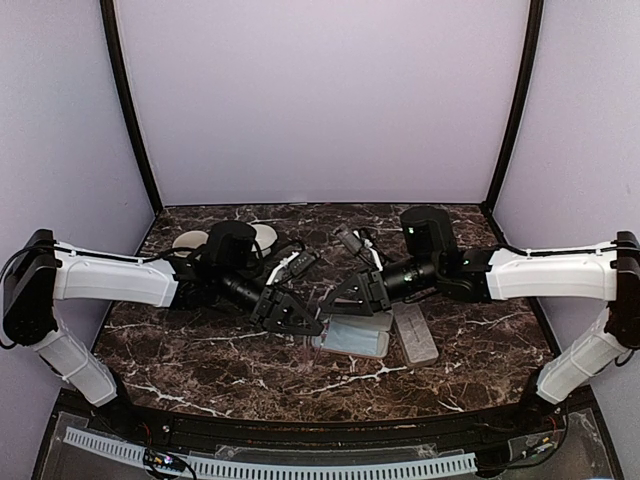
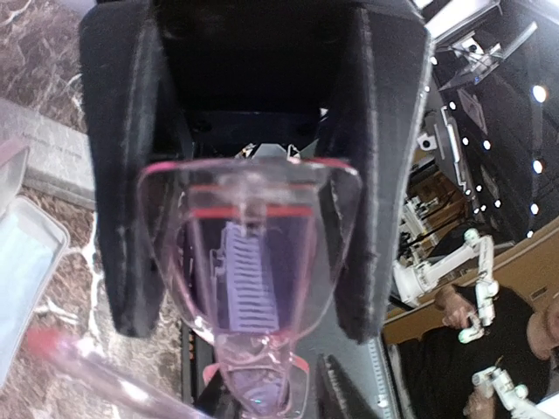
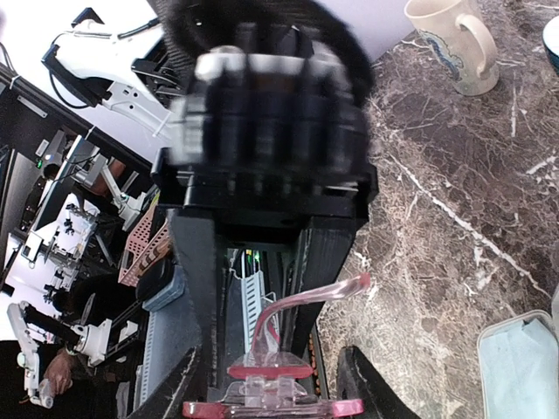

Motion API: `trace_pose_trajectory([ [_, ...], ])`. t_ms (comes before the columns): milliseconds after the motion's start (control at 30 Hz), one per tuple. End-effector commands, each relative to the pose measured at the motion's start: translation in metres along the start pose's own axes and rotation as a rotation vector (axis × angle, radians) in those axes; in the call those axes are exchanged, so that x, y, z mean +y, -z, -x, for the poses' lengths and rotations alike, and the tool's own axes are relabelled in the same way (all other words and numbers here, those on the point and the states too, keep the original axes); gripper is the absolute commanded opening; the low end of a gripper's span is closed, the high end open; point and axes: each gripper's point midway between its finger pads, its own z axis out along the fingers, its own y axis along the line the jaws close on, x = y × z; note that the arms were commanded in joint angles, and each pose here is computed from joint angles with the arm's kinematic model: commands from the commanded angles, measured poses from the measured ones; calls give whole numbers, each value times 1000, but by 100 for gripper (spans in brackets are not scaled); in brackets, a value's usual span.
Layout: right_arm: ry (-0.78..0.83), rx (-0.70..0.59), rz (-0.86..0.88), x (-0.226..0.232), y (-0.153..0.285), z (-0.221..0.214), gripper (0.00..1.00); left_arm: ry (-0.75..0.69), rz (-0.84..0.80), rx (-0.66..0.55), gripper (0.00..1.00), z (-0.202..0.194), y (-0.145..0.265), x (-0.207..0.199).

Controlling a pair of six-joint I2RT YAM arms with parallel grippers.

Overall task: Organize the sunglasses
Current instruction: Pass from the left arm to the right, then pass from the right arm to the left

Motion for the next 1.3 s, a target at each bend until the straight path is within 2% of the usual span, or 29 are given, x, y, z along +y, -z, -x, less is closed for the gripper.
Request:
trace_pose_trajectory([
  [0,7,-55,-25,-2,11,10,36,-15,16,-14,47,2,1,-2],
  [100,-11,-62,-39,-6,13,9,34,-25,45,-29,63,4,3,1],
  [200,-33,-75,-60,-12,16,9,32,-31,102,-57,72,9,6,7],
  [400,-157,-132,-168,-37,22,16,28,-13,356,-148,84,21,24,35],
  [567,-252,-179,-255,-57,26,18,26,-59,557,-251,97,29,44,42],
  [1000,-297,-222,-333,-71,32,19,25,-59,776,-184,96,27,21,72],
  [1267,-308,-221,-341,-76,30,17,25,-78,753,-159,76,37,0,74],
])
